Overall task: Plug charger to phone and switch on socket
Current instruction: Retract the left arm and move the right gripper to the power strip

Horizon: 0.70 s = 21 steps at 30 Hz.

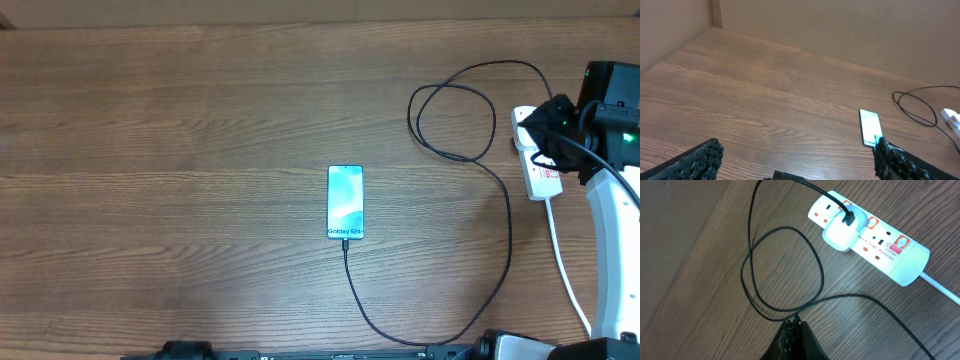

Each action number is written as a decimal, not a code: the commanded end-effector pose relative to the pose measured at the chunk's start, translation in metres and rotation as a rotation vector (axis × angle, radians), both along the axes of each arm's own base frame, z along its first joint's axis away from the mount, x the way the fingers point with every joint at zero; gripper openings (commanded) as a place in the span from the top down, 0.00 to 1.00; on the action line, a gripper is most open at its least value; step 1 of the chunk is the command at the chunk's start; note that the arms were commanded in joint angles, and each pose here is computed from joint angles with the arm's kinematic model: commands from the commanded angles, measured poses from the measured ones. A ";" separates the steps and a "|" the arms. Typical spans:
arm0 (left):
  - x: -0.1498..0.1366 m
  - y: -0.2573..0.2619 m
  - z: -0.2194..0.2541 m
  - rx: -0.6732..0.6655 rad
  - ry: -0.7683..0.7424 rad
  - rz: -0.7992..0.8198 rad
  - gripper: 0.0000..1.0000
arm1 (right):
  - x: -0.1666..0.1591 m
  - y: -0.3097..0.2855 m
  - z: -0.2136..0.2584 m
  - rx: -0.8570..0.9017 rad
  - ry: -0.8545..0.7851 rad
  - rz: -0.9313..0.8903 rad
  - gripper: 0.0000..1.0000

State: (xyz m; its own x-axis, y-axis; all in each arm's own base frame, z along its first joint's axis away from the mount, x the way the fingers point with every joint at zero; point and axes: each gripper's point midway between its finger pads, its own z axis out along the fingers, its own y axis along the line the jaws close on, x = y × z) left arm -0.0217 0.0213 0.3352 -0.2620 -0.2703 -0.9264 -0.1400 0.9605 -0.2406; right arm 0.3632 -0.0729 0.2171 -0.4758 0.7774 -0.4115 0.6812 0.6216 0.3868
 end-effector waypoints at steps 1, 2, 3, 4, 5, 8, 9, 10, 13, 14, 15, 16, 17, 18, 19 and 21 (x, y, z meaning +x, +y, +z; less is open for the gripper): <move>-0.003 0.001 0.000 -0.011 -0.013 0.048 0.00 | 0.000 0.001 0.000 0.003 0.001 0.002 0.96; -0.004 0.000 -0.001 -0.011 -0.015 0.067 0.00 | 0.000 0.001 0.000 0.003 0.004 0.002 0.96; -0.005 0.000 -0.001 -0.011 -0.018 0.074 0.00 | 0.000 0.001 0.000 0.003 0.004 0.002 0.96; -0.006 0.000 -0.001 -0.011 -0.024 0.082 0.00 | 0.000 0.001 0.000 0.003 0.004 0.002 0.96; -0.008 0.000 -0.001 -0.011 -0.031 0.088 0.00 | 0.000 0.001 0.000 0.003 0.004 0.002 0.96; -0.016 -0.001 -0.005 -0.011 -0.067 0.103 0.00 | -0.001 0.001 -0.001 0.004 0.006 0.002 0.96; -0.020 -0.001 -0.006 -0.011 -0.086 0.106 0.00 | -0.001 0.001 -0.001 0.004 0.008 0.002 0.96; -0.025 -0.002 -0.007 -0.011 -0.105 0.108 0.00 | -0.001 0.001 -0.001 0.005 0.009 0.002 0.96; -0.036 -0.002 -0.009 -0.009 -0.156 0.109 0.00 | -0.002 0.001 -0.001 0.005 0.013 0.002 0.96; -0.039 -0.002 -0.003 -0.009 -0.179 0.109 0.00 | -0.002 0.002 -0.002 0.005 0.013 0.003 0.96; -0.040 -0.002 0.000 -0.009 -0.192 0.109 0.00 | -0.002 0.002 -0.002 0.005 0.013 0.002 0.96; -0.041 -0.003 0.000 -0.009 -0.196 0.109 0.00 | -0.002 0.002 -0.002 0.005 0.013 0.002 0.96; -0.042 -0.003 -0.003 -0.009 -0.185 0.109 0.00 | -0.002 0.002 -0.002 0.005 0.013 0.002 0.96; -0.041 -0.003 -0.003 -0.009 -0.184 0.109 0.00 | -0.002 0.002 -0.002 0.005 0.013 0.002 0.96; -0.041 -0.003 -0.004 -0.009 -0.181 0.109 0.00 | -0.002 0.002 -0.002 0.006 0.014 0.002 0.96; -0.041 -0.003 -0.004 -0.009 -0.181 0.109 0.00 | -0.003 0.002 -0.002 0.006 0.019 0.002 0.96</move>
